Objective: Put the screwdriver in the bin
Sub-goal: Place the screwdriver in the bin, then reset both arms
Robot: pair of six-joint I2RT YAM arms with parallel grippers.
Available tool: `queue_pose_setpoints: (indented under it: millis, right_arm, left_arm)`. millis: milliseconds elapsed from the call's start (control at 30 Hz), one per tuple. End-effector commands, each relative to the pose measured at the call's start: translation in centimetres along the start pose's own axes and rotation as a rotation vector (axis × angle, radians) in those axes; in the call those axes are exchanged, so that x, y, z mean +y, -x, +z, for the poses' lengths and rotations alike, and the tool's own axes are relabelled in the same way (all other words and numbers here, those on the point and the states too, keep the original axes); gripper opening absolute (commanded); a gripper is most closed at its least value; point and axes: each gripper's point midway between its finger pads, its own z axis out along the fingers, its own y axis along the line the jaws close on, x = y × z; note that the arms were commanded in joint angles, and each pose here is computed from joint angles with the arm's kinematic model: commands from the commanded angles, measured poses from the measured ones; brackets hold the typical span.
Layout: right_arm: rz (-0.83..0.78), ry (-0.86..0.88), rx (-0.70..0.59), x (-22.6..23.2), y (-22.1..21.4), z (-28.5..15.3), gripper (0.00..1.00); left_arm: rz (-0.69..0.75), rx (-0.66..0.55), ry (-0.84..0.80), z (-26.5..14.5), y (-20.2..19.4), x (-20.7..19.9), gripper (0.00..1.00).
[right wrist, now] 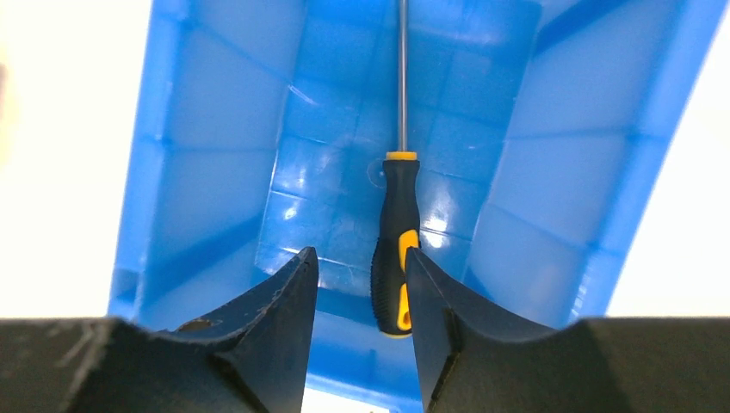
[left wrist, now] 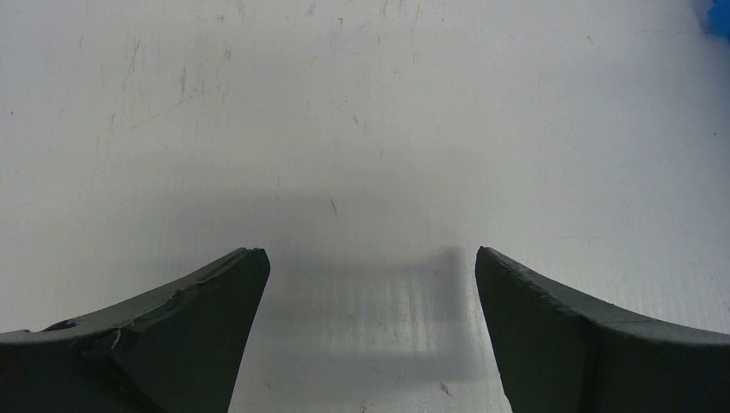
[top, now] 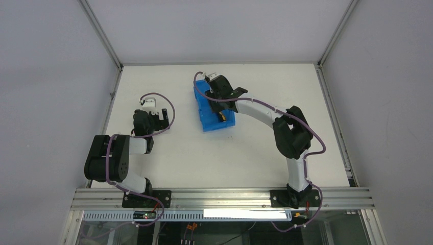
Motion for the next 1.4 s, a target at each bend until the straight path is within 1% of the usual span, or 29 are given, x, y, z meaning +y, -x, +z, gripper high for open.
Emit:
queue_pose_setpoints:
  millis: [0, 100, 167, 200, 300, 333, 700, 967, 1233, 1367]
  right_arm:
    - [0.025, 0.004, -0.173, 0.2, 6.7, -6.3, 0.48]
    - [0.026, 0.004, -0.192, 0.2, 7.9, -7.7, 0.53]
    - [0.026, 0.003, -0.205, 0.1, 8.7, -8.6, 0.61]
    - [0.027, 0.003, -0.21, 0.2, 9.0, -9.0, 0.67]
    - [0.029, -0.01, -0.237, -0.1, 10.3, -10.5, 0.98]
    - [0.029, -0.012, -0.248, -0.2, 10.8, -11.1, 0.99]
    - [-0.034, -0.03, -0.346, -0.8, 14.9, -16.1, 0.99]
    - [-0.051, -0.075, -0.401, -2.1, 16.2, -18.5, 0.99]
    - [0.021, -0.113, -0.361, -6.4, 15.0, -18.2, 0.99]
    - [0.077, -0.148, -0.341, -9.8, 14.1, -18.1, 0.99]
  left_arm:
    - [0.0, -0.047, 0.009, 0.0, 1.4, -0.1, 0.99]
    - [-0.001, -0.048, 0.009, 0.0, 1.4, -0.1, 0.99]
    - [0.0, -0.049, 0.009, 0.0, 1.5, -0.1, 0.99]
    - [-0.001, -0.048, 0.01, 0.0, 1.4, -0.1, 0.99]
    - [-0.001, -0.048, 0.01, 0.0, 1.4, -0.1, 0.99]
    - [0.0, -0.048, 0.009, 0.0, 1.4, -0.1, 0.99]
    - [0.0, -0.048, 0.009, 0.0, 1.4, -0.1, 0.99]
    - [0.0, -0.048, 0.009, 0.0, 1.4, -0.1, 0.99]
    - [0.0, -0.049, 0.009, 0.0, 1.5, -0.1, 0.99]
    - [-0.001, -0.048, 0.009, 0.0, 1.4, -0.1, 0.99]
